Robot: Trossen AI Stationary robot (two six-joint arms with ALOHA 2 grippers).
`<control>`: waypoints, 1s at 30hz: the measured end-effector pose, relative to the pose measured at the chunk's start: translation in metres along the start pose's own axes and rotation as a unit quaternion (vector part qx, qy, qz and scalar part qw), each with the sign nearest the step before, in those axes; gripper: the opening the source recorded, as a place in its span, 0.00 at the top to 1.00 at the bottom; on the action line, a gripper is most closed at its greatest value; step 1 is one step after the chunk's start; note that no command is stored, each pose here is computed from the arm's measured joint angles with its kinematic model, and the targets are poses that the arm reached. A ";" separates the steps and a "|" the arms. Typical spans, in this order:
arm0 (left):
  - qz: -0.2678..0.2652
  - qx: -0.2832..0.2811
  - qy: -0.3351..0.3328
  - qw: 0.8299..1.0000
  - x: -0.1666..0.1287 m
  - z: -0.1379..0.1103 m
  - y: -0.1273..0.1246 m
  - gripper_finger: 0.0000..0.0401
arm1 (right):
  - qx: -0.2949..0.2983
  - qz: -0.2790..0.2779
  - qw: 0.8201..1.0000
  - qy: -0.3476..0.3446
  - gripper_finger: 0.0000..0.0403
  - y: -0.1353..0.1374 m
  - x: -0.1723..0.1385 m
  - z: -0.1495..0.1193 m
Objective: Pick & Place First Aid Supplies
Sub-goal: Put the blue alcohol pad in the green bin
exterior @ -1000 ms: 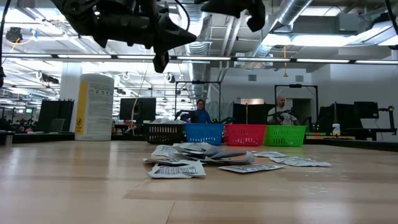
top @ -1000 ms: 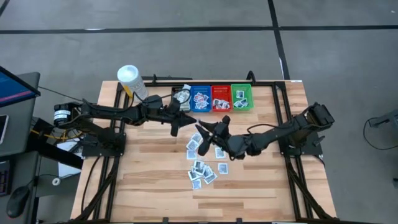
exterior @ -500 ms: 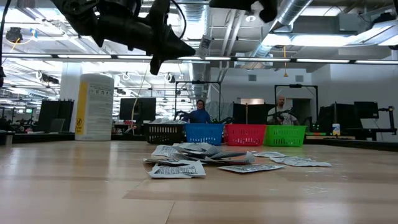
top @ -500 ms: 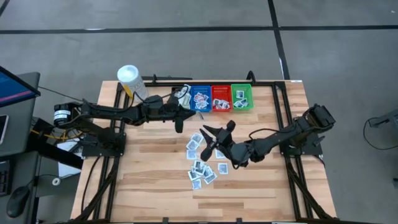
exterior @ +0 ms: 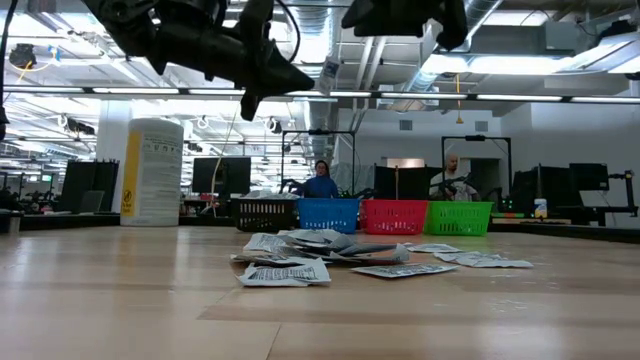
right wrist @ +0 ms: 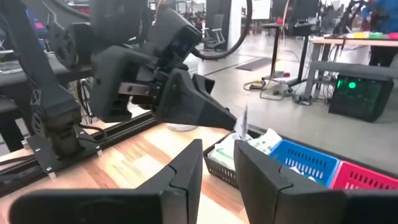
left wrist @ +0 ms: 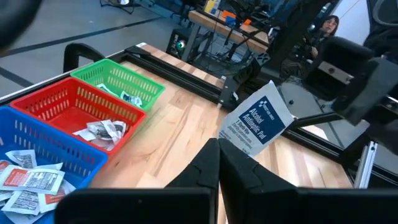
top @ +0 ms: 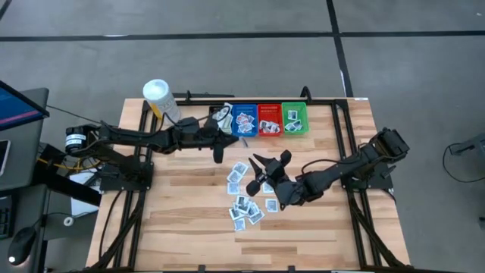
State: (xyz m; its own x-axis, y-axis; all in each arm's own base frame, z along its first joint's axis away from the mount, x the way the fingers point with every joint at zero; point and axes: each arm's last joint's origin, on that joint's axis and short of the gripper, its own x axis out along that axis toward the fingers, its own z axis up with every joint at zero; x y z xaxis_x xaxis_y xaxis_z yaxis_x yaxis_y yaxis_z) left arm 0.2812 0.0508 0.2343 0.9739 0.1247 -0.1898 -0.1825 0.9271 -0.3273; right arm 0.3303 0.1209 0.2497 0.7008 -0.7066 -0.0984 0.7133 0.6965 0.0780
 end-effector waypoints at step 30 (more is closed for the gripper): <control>-0.012 0.000 0.004 1.000 0.000 0.000 0.000 0.99 | 0.024 0.026 0.999 0.025 0.51 -0.004 0.013 -0.002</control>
State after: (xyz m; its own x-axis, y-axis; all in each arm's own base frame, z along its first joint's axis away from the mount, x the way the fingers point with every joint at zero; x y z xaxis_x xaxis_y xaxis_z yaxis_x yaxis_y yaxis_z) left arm 0.2813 0.0503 0.2343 0.9769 0.0987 -0.1895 -0.1584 0.9297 -0.3325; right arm 0.3360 0.1094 0.2457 0.7355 -0.6623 -0.1430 0.6773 0.7240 0.1307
